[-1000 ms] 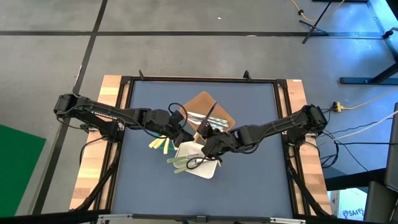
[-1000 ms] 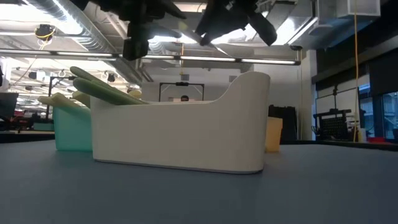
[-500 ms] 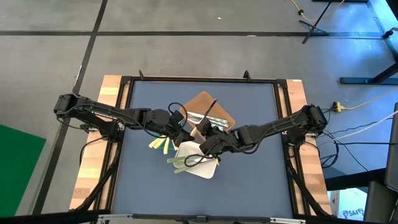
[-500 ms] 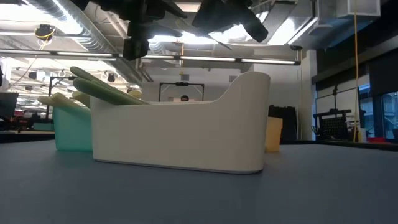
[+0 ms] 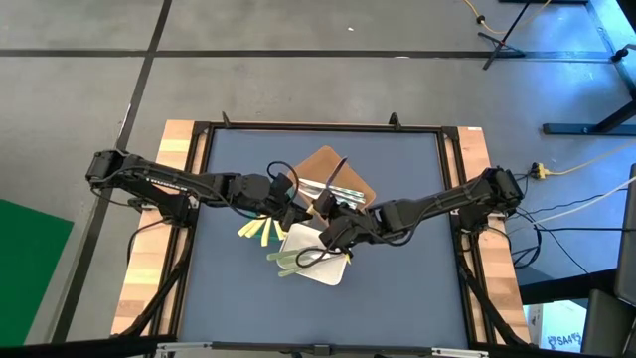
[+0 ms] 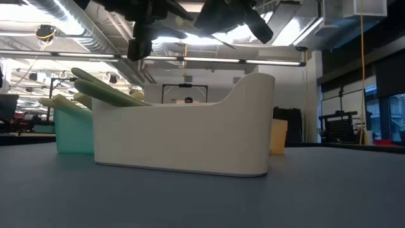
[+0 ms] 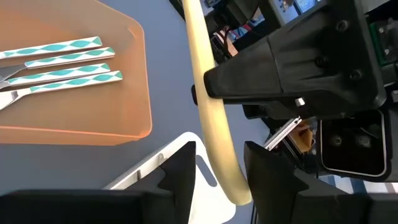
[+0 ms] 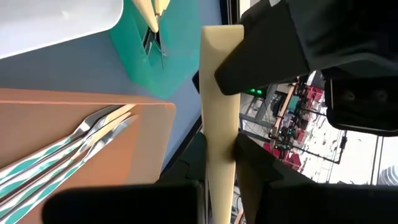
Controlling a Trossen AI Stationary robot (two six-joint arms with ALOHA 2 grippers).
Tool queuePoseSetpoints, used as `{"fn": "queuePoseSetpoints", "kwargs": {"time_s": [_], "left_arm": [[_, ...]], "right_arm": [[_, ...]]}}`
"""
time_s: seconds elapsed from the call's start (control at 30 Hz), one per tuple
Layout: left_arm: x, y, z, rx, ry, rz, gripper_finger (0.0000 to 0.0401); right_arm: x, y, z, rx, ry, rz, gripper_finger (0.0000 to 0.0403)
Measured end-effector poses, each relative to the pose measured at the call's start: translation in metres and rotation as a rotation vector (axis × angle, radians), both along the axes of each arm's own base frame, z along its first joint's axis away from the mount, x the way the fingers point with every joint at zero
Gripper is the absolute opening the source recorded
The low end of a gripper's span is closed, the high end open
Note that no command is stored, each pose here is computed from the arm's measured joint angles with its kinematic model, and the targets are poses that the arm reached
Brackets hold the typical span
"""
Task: Sort silverware by color (type)
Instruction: Put the yellow table knife into the green bin
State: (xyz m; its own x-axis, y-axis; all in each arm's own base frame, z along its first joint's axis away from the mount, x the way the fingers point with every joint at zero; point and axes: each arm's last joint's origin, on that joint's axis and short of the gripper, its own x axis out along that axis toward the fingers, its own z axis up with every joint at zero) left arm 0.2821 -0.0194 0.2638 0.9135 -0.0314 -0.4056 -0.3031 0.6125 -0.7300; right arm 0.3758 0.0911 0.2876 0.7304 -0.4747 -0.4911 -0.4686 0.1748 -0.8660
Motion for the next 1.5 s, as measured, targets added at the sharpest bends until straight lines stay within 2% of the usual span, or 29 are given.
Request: {"fn": "queuePoseSetpoints", "kwargs": {"time_s": [0.77, 1.3, 1.5], "left_arm": [[0.0, 0.0003, -0.0001, 0.003, 0.001, 0.008, 0.0128], [-0.0005, 0.0002, -0.0011, 0.0, 0.012, 0.008, 0.006], [-0.0005, 0.0003, -0.0012, 0.002, 0.012, 0.009, 0.005]], "right_arm": [[0.0, 0.0, -0.0001, -0.001, 0.0, 0.0, 0.004], [-0.0002, 0.0001, -0.0004, -0.002, 0.003, 0.001, 0.004], [-0.0002, 0.0002, -0.0004, -0.002, 0.003, 0.002, 0.004]]}}
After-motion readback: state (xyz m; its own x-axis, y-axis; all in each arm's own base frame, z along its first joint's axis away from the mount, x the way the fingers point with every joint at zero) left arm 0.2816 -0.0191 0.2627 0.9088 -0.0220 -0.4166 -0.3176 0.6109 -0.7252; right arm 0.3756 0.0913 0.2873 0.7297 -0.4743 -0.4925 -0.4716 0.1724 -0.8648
